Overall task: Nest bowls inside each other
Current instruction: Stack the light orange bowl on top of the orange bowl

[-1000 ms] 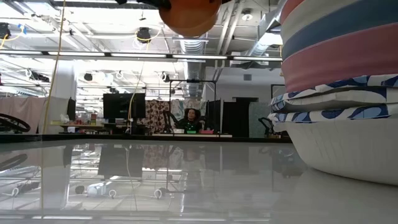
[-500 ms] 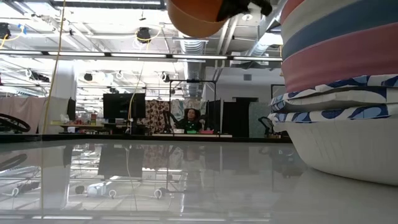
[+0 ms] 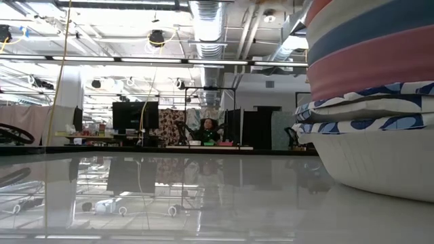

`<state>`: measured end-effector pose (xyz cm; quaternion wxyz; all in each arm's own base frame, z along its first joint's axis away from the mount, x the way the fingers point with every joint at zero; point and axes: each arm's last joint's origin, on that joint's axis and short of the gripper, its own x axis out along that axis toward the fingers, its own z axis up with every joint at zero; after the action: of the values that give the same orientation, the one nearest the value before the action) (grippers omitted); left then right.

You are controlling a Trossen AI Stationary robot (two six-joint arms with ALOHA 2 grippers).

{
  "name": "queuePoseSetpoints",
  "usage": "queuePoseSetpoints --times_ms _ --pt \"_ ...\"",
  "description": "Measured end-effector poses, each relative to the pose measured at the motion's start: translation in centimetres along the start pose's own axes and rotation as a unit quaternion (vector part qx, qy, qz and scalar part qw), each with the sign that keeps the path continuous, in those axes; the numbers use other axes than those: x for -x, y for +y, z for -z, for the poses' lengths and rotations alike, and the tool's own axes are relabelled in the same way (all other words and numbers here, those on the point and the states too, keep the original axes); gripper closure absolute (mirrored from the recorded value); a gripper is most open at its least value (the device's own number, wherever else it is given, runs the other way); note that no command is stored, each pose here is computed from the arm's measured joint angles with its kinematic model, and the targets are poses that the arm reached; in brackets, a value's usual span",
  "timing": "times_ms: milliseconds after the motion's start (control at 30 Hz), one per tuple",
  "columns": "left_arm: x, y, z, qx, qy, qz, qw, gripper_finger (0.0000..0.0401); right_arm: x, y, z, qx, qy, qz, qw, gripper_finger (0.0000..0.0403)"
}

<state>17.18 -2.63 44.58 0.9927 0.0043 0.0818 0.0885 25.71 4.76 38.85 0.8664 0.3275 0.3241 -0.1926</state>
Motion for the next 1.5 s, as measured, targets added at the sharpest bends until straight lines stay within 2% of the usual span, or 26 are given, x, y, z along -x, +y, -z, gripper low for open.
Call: queuePoseSetpoints --times_ms 133,233,467,600,700,833,967,1233,1500 --pt "2.3 -0.1 -0.8 0.052 0.032 0.087 0.994 0.0167 1.3 2.1 3.5 -0.008 0.051 -0.039 0.998 0.0398" --pt "3.0 -0.3 -0.5 0.091 0.055 0.121 0.987 0.0167 1.1 3.5 6.1 -0.017 0.089 -0.032 0.995 0.0398" --pt "3.1 -1.2 0.6 0.151 0.126 0.143 0.97 0.0167 0.5 5.6 11.6 -0.056 0.14 0.01 0.989 0.0398" --pt "2.7 -1.9 0.7 0.17 0.137 0.147 0.965 0.0168 1.9 5.2 13.6 -0.107 0.156 0.051 0.981 0.0398" --pt "2.3 -2.4 0.9 0.175 0.148 0.151 0.962 0.0168 3.4 4.7 14.9 -0.13 0.139 0.07 0.979 0.0398" --pt "1.6 -3.1 1.1 0.17 0.161 0.154 0.96 0.0168 4.9 3.9 16.0 -0.148 0.143 0.1 0.974 0.0398" --pt "0.9 -3.6 1.4 0.163 0.172 0.152 0.959 0.0168 4.9 3.8 16.1 -0.153 0.15 0.11 0.971 0.0398" --pt "0.7 -3.8 1.5 0.169 0.178 0.154 0.957 0.0168 3.5 3.7 14.6 -0.112 0.144 0.111 0.977 0.0398" --pt "0.8 -3.8 1.6 0.17 0.185 0.161 0.954 0.0168 0.8 3.2 15.2 -0.111 0.168 0.106 0.974 0.0398"
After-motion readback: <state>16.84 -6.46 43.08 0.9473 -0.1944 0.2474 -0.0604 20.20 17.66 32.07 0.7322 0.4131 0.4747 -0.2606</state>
